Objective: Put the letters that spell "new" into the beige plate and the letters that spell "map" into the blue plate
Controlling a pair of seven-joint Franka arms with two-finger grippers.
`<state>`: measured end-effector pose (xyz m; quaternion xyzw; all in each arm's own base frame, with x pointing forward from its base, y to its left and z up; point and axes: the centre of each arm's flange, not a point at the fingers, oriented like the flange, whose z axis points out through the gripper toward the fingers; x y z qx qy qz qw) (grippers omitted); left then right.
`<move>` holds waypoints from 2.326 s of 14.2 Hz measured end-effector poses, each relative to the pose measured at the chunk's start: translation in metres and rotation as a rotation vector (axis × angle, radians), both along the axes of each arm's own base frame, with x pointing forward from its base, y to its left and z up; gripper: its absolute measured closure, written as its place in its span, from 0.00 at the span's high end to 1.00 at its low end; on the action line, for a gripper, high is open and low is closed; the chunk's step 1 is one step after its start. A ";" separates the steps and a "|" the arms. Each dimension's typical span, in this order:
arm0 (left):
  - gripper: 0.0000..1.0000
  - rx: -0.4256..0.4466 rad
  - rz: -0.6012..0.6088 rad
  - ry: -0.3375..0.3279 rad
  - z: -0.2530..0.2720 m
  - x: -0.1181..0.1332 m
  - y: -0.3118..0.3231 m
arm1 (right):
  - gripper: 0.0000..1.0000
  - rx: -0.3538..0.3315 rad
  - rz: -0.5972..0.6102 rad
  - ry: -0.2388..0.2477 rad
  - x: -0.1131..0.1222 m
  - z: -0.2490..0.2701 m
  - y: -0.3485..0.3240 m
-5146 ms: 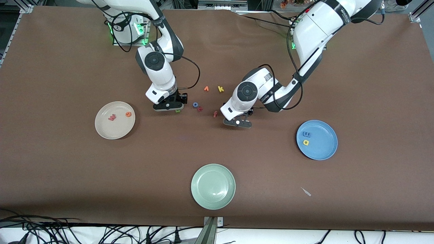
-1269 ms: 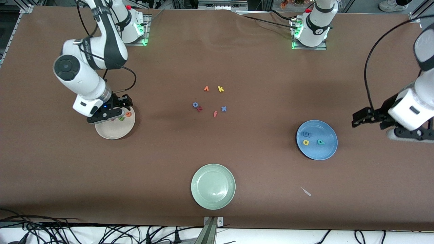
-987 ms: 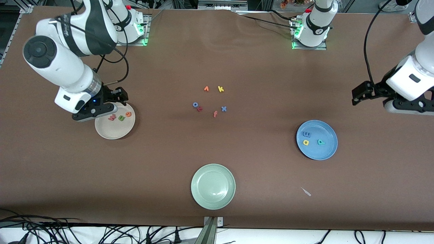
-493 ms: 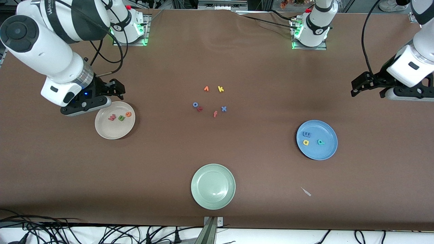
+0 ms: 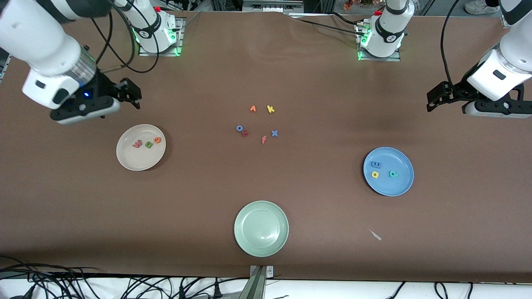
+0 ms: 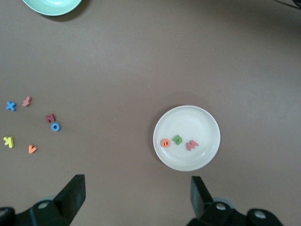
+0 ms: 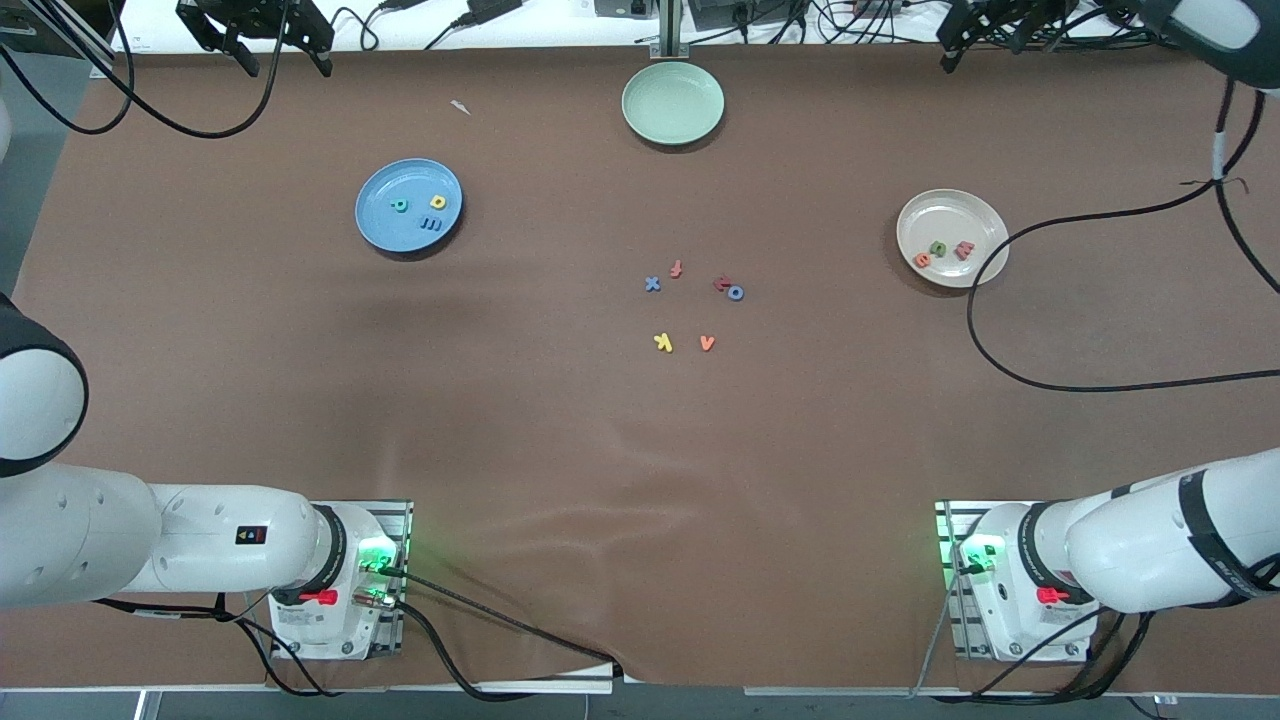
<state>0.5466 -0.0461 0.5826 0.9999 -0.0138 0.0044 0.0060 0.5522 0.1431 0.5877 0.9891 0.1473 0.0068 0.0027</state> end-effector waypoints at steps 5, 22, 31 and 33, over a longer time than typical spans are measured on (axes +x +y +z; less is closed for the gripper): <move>1.00 0.003 -0.001 -0.003 0.002 0.000 0.000 | 0.99 -0.008 -0.038 0.039 -0.014 0.016 -0.025; 1.00 0.004 0.002 0.012 -0.001 0.001 0.002 | 1.00 -0.036 -0.083 0.173 -0.025 0.006 -0.051; 1.00 0.004 -0.004 0.012 -0.001 0.002 -0.001 | 1.00 -0.033 -0.084 0.161 -0.021 0.011 -0.051; 1.00 0.004 -0.004 0.011 -0.001 0.002 -0.001 | 1.00 -0.033 -0.084 0.159 -0.020 0.011 -0.051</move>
